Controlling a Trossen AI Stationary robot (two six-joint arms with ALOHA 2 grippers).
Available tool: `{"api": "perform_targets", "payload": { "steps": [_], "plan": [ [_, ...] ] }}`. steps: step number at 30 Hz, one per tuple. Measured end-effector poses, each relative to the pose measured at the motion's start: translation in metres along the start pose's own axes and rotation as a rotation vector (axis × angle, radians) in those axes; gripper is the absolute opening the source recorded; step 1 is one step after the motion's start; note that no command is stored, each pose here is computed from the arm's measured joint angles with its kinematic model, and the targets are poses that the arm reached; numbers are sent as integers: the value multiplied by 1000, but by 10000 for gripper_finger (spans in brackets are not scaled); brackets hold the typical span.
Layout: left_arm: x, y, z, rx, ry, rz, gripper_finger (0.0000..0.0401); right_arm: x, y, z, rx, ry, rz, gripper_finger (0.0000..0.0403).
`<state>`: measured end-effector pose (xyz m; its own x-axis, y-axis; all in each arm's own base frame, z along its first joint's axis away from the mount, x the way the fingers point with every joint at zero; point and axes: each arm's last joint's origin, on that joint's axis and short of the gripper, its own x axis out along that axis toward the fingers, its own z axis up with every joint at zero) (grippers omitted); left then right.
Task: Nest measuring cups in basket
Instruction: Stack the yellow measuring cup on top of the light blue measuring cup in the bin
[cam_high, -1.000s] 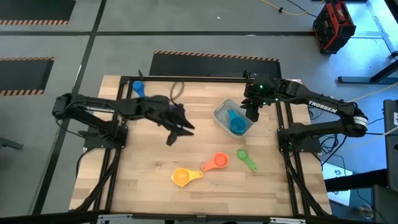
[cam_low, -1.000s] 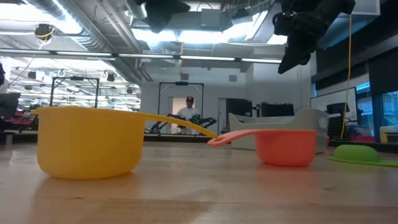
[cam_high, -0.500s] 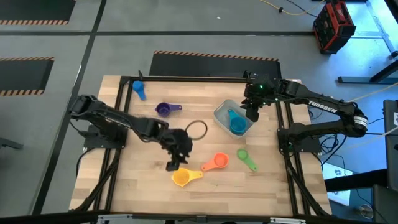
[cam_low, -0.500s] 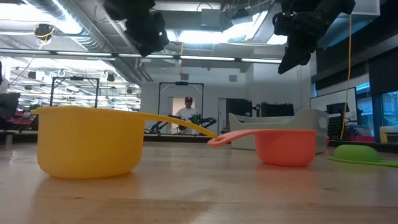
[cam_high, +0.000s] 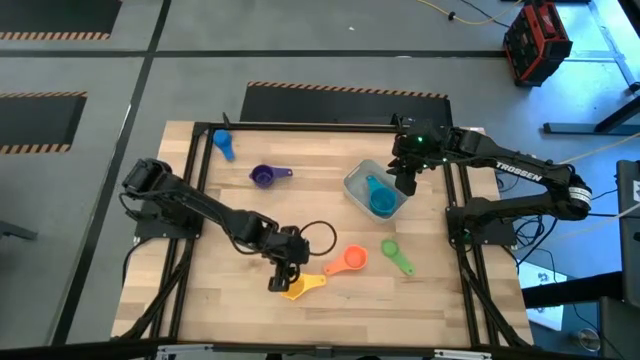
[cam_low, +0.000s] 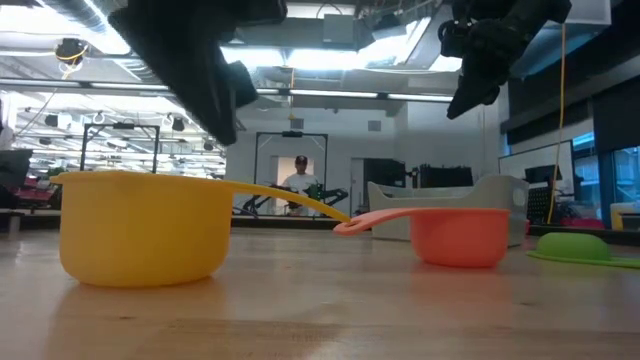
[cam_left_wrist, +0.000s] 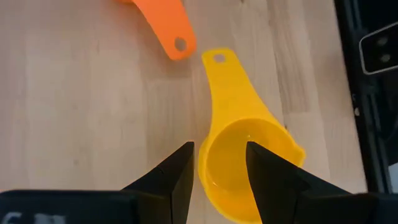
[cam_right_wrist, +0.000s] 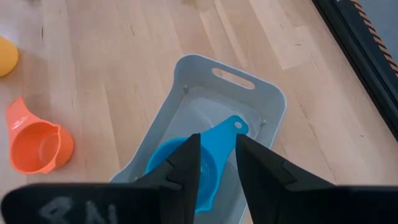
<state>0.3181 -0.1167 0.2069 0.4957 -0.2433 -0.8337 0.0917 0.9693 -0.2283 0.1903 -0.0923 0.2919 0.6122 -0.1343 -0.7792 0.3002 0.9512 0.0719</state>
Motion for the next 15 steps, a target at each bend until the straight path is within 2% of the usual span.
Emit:
{"api": "perform_targets", "payload": {
  "steps": [15],
  "plan": [
    [35,5,-10,-10,100,23,138,0,0,0,0,0,0,107]
  ]
}}
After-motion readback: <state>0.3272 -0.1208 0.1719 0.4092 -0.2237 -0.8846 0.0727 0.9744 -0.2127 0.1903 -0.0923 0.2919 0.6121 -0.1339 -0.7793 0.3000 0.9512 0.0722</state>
